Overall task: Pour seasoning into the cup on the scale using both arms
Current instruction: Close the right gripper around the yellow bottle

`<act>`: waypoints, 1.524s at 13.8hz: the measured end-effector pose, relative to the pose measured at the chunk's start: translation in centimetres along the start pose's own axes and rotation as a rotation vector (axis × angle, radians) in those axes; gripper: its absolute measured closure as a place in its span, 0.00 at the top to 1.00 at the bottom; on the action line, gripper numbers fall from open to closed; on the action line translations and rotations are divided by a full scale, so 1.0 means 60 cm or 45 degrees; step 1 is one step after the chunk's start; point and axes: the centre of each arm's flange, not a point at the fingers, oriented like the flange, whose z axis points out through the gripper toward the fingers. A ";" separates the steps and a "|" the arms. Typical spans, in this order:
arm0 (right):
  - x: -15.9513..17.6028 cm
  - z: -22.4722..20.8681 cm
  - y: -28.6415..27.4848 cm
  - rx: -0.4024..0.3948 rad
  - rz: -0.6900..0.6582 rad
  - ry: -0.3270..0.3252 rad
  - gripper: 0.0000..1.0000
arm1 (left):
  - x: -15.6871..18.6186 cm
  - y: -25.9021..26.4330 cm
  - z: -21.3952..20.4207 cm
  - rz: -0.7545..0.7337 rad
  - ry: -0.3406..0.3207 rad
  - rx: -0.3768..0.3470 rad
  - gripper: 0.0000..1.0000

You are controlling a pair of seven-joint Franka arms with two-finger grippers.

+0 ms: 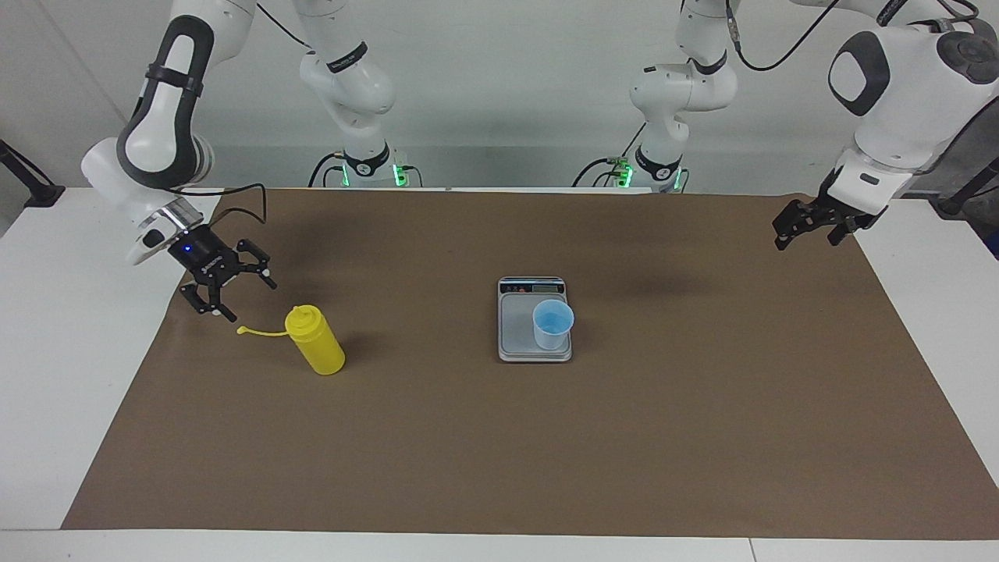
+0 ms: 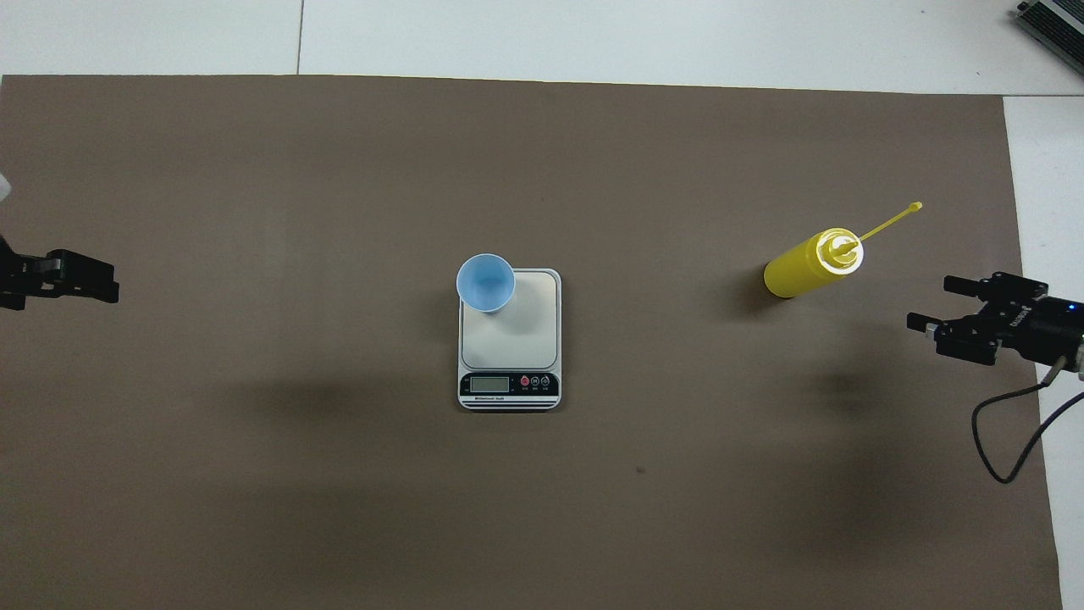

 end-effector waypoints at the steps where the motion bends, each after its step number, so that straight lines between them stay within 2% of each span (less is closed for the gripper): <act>1: 0.000 0.011 -0.001 0.012 -0.017 0.022 1.00 | 0.000 0.002 -0.003 0.002 0.004 0.000 1.00; 6: -0.023 0.079 0.001 0.071 -0.171 0.113 1.00 | 0.001 0.015 -0.041 0.020 0.061 -0.002 1.00; 12: -0.041 0.168 -0.014 0.141 -0.284 0.185 1.00 | -0.004 0.038 -0.056 0.051 0.069 -0.010 1.00; 17: -0.008 0.203 -0.037 0.155 -0.282 0.255 1.00 | -0.004 0.041 -0.056 0.056 0.067 -0.010 1.00; 21: 0.013 0.222 -0.049 0.150 -0.284 0.274 1.00 | -0.004 0.046 -0.060 0.101 0.074 -0.009 1.00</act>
